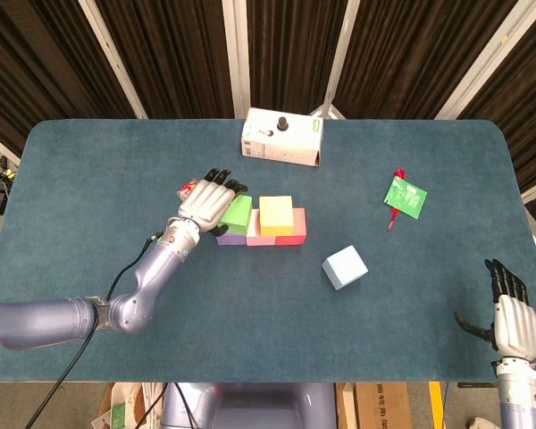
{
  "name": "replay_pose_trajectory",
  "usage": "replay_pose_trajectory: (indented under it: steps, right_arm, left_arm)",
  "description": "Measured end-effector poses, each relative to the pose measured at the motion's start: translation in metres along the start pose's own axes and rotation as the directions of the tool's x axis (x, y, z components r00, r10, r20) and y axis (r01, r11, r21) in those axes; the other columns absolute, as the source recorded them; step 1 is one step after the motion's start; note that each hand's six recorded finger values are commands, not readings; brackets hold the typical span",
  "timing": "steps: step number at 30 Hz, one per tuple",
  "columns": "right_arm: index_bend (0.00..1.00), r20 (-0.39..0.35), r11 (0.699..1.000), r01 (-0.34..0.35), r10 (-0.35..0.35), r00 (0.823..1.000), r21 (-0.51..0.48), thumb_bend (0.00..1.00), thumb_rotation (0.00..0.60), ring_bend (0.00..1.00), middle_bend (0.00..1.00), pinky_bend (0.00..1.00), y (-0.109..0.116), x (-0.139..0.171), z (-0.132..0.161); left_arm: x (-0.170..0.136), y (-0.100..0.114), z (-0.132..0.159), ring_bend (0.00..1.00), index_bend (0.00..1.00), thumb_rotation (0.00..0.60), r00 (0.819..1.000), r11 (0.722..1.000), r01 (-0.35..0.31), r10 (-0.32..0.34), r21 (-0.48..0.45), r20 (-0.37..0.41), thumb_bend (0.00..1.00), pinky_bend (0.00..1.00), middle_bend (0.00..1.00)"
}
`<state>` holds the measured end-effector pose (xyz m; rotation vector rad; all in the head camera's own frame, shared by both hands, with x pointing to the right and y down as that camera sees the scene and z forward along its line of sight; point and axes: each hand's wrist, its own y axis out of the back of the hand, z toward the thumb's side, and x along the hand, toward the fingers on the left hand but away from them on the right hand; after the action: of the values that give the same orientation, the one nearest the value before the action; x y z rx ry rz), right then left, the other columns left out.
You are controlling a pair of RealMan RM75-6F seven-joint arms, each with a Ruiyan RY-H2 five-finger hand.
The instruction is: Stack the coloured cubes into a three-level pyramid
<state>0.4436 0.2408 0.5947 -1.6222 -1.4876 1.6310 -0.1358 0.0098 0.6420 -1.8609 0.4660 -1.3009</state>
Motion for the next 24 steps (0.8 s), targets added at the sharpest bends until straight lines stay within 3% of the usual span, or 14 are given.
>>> replay_pose_trajectory:
  steps: [24]
  right_arm:
    - [0.03,0.008,1.0,-0.002,0.002,1.0,-0.009,0.26,0.6,0.0,0.05,0.0,-0.0005,-0.0008,-0.0007]
  left_arm:
    - [0.0039,-0.0002,-0.0007,0.0,0.27,0.6,0.999,1.0,-0.014,0.014,0.008,-0.029,0.37,0.0,0.3]
